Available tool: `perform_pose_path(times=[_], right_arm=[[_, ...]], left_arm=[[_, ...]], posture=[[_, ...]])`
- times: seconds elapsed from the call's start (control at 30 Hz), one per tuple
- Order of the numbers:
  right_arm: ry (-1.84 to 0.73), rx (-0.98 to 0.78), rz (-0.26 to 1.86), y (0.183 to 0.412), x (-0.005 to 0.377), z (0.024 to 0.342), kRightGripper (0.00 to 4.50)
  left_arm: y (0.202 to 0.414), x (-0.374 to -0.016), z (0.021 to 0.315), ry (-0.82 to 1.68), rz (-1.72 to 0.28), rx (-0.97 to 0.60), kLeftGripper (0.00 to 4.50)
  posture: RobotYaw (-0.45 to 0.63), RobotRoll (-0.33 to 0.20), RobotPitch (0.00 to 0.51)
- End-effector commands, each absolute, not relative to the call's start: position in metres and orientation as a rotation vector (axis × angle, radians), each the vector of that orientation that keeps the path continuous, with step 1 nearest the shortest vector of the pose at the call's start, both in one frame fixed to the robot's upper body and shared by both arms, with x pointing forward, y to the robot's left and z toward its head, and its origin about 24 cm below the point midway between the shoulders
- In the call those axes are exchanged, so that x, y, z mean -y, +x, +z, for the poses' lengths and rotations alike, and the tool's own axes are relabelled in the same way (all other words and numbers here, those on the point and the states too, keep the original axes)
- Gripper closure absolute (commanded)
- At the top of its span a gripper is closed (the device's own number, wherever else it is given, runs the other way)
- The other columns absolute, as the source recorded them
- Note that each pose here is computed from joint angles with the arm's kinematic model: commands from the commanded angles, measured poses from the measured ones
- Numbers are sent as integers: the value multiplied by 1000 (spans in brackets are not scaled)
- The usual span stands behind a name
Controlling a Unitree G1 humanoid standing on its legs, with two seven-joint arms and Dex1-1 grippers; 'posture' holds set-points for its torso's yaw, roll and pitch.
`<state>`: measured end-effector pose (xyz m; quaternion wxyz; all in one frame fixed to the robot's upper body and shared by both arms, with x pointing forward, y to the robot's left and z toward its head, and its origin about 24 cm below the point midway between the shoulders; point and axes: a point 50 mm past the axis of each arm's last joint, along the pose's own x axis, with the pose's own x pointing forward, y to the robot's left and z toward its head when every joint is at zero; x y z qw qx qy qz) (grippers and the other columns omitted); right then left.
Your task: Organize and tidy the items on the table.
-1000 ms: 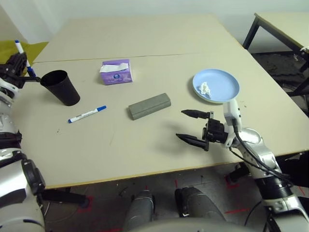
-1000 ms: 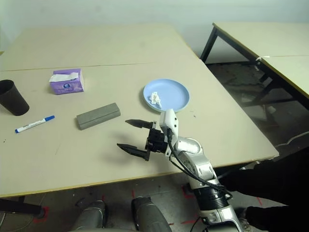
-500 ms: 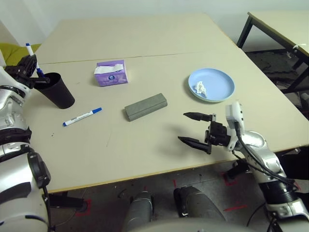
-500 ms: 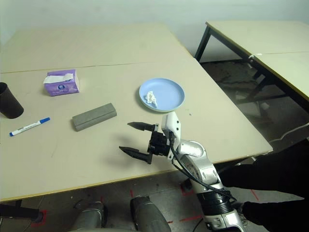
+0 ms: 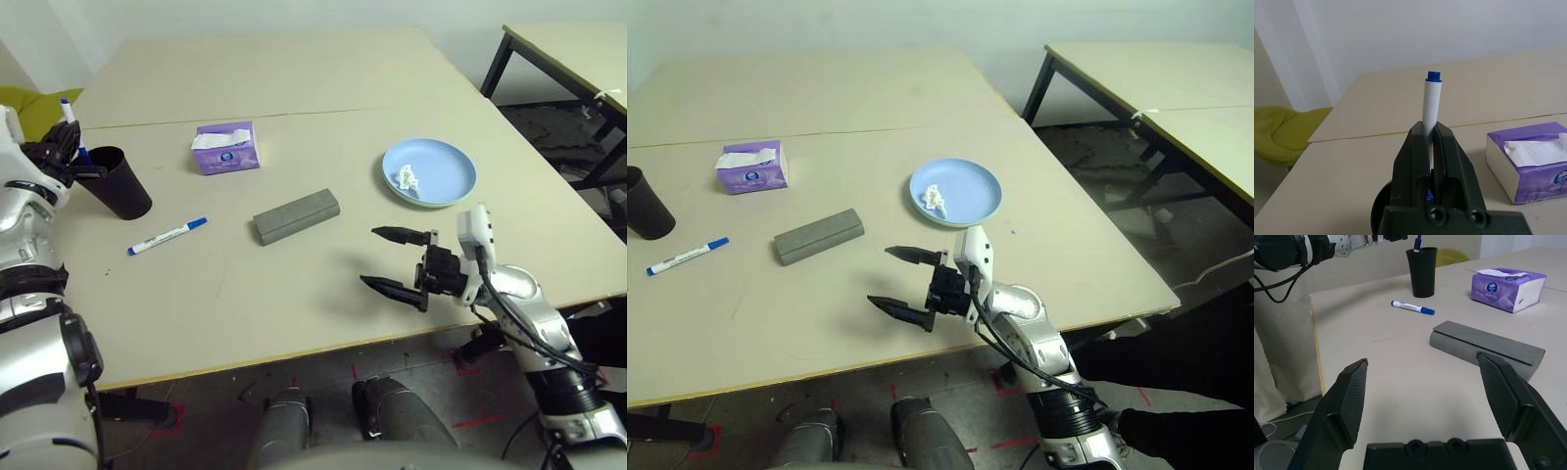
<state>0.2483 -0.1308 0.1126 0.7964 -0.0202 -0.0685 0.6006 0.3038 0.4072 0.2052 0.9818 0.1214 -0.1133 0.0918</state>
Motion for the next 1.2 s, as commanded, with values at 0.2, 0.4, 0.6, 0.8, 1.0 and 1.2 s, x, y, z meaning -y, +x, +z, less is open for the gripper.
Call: perform_pose_path(times=[0.2, 0.4, 0.6, 0.8, 1.0, 1.2], right_arm=[[-53, 140, 1279, 247, 134, 116, 0], [-53, 137, 1277, 247, 134, 116, 0], [-50, 135, 1276, 247, 134, 115, 0], [-44, 132, 1271, 248, 133, 111, 0], [-34, 133, 1272, 247, 130, 108, 0], [-33, 125, 1272, 244, 130, 104, 0]], left_arm=[[305, -406, 200, 241, 199, 241, 2881], [304, -406, 201, 246, 197, 245, 788], [306, -396, 207, 249, 94, 295, 25], [309, -329, 231, 352, -413, 430, 25], [291, -312, 179, 745, -765, -79, 25], [279, -362, 170, 804, -572, -409, 25]], posture=[[-115, 0, 119], [-110, 0, 123], [-109, 0, 126], [-106, 0, 128], [-119, 0, 128], [-126, 0, 127]])
